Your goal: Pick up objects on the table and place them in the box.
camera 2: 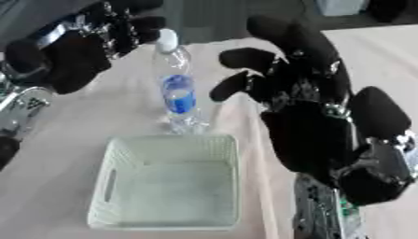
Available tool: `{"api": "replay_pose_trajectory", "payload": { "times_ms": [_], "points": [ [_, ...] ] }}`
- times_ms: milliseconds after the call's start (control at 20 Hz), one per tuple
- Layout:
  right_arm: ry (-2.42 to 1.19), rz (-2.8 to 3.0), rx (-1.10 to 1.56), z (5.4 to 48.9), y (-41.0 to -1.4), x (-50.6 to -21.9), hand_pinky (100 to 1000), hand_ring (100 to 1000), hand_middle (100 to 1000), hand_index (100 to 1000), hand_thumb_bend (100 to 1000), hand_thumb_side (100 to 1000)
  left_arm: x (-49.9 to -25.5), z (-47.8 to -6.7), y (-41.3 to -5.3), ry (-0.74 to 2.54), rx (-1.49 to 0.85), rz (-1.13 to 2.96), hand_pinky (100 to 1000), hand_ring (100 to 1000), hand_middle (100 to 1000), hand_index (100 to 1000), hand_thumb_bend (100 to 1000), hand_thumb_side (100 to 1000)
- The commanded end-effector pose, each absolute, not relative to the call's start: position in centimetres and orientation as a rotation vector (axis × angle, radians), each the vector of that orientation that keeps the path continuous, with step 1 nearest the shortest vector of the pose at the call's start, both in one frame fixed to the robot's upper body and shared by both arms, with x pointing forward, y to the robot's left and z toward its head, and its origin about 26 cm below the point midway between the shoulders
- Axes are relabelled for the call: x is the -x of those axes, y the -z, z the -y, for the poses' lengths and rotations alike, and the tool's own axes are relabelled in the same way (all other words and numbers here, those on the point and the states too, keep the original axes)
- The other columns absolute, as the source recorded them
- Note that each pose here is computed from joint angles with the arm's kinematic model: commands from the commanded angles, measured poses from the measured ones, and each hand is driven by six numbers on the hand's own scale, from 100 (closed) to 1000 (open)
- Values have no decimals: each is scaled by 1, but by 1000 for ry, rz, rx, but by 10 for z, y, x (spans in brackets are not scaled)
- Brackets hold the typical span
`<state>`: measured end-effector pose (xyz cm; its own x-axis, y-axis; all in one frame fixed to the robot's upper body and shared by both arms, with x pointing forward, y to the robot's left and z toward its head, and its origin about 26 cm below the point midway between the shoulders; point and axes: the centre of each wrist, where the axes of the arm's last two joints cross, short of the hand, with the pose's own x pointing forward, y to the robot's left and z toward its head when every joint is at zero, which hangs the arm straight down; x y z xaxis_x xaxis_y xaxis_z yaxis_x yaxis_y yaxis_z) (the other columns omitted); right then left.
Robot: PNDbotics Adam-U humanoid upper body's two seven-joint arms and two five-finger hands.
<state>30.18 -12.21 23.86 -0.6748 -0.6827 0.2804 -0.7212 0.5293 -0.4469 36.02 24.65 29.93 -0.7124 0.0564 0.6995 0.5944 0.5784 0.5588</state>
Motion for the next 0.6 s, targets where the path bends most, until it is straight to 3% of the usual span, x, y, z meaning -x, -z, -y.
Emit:
{"api": "replay_pose_trajectory", "payload": {
  "times_ms": [50,400,450,500,600],
  "points": [
    [-899,2725,-1251,120,-246,-299,686,832,892,929,100,1000,-357,-255,-303,1139,501,2138,1000,1000,1000,999,768,735],
    [-928,2720,-1261,119,-248,-302,687,834,895,931,100,1000,-354,-262,-305,1243,518,2084,1000,1000,1000,1000,775,755],
    [-929,2720,-1262,119,-248,-303,687,835,896,932,100,1000,-354,-264,-306,1248,515,2086,1000,1000,1000,1000,772,796],
    [-930,2719,-1261,119,-248,-303,687,835,897,932,100,1000,-354,-266,-308,1252,508,2091,1000,1000,1000,1000,773,754],
    [-935,2716,-1261,119,-247,-304,688,836,897,932,100,1000,-354,-270,-314,1261,488,2102,1000,1000,1000,1000,768,756]
  ]
}}
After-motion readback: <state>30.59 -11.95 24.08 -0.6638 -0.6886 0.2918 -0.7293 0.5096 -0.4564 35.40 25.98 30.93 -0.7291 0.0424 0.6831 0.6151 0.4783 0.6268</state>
